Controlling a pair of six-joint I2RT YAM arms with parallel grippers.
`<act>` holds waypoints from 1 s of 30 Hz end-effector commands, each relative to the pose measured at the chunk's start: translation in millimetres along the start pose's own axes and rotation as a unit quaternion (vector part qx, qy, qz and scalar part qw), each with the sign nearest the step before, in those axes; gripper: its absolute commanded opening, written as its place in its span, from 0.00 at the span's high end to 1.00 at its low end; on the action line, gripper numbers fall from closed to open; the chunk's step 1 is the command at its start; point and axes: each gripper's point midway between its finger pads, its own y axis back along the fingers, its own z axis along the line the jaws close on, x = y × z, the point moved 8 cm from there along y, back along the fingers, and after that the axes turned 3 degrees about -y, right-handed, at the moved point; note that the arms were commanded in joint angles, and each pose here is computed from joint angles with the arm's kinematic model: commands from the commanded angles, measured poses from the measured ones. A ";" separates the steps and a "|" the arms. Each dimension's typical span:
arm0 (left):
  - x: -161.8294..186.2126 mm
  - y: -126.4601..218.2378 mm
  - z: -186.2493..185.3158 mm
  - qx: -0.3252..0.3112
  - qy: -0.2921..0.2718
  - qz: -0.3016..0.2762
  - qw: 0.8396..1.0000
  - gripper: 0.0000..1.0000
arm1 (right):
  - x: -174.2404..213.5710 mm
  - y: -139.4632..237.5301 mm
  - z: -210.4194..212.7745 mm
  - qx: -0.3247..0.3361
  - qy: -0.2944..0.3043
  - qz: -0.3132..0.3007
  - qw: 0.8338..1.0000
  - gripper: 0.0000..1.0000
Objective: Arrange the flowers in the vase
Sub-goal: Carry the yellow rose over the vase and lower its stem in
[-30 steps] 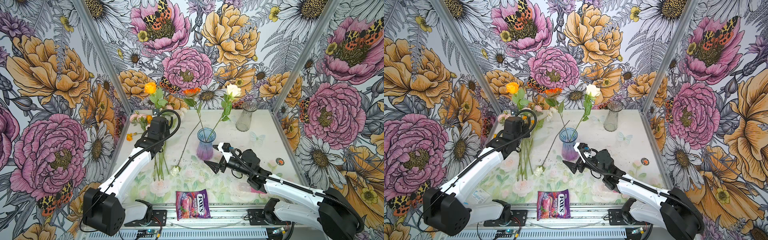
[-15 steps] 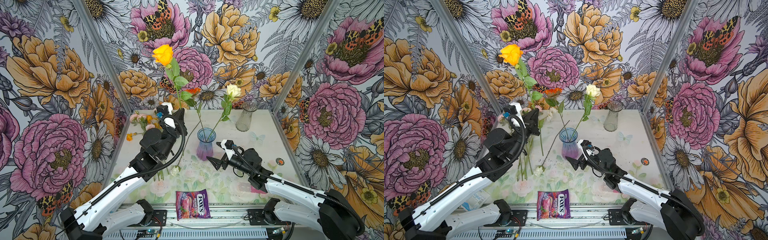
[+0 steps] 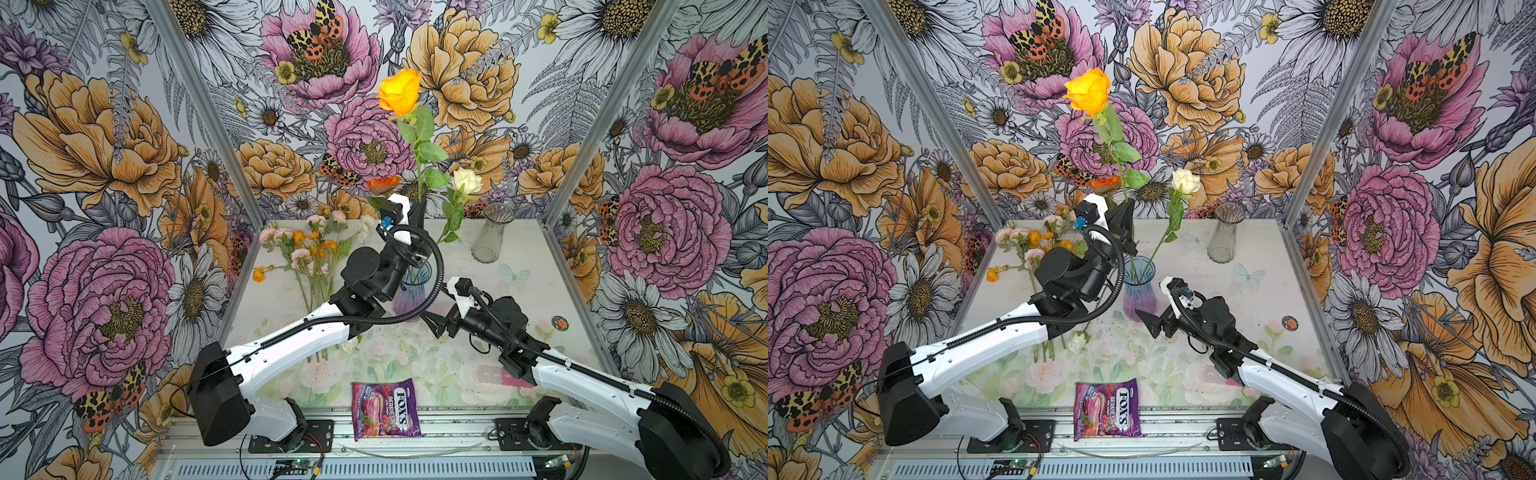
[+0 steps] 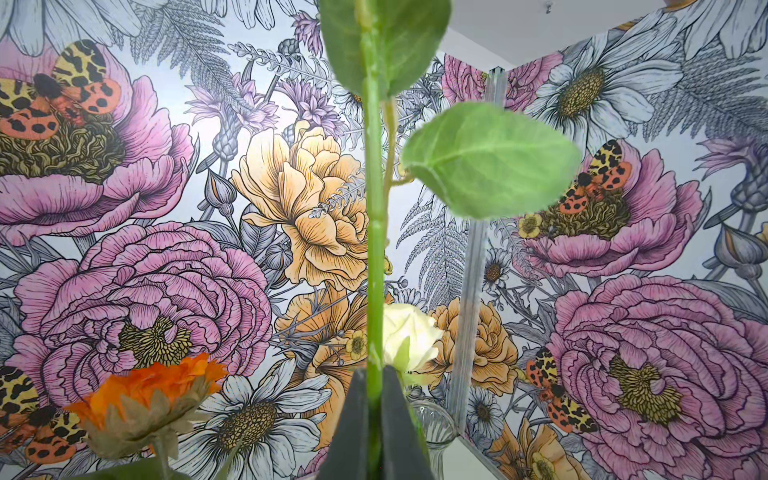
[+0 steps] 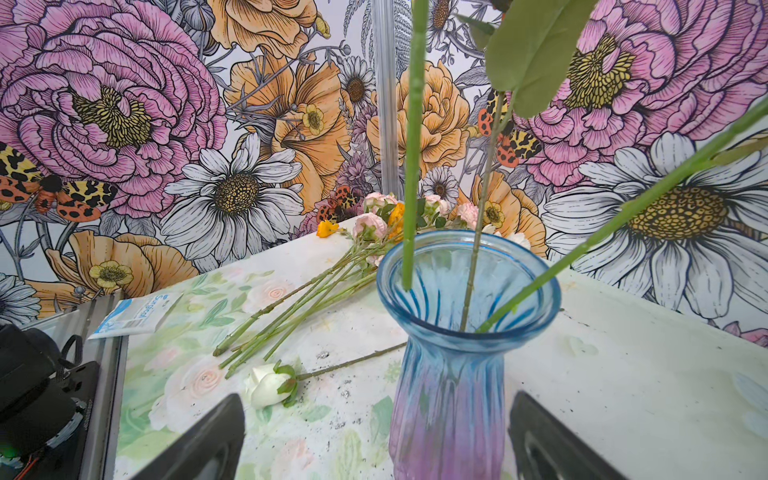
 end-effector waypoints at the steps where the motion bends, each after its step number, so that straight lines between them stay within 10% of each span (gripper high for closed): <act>1: -9.1 1.9 4.9 -0.021 -0.002 -0.036 0.999 1.00 | -9.7 6.0 1.6 -0.007 0.000 -0.031 0.999 0.00; 30: 154.9 31.3 26.2 -0.004 -0.055 0.188 0.981 0.95 | -5.6 4.0 -1.3 0.003 0.007 -0.018 1.000 0.01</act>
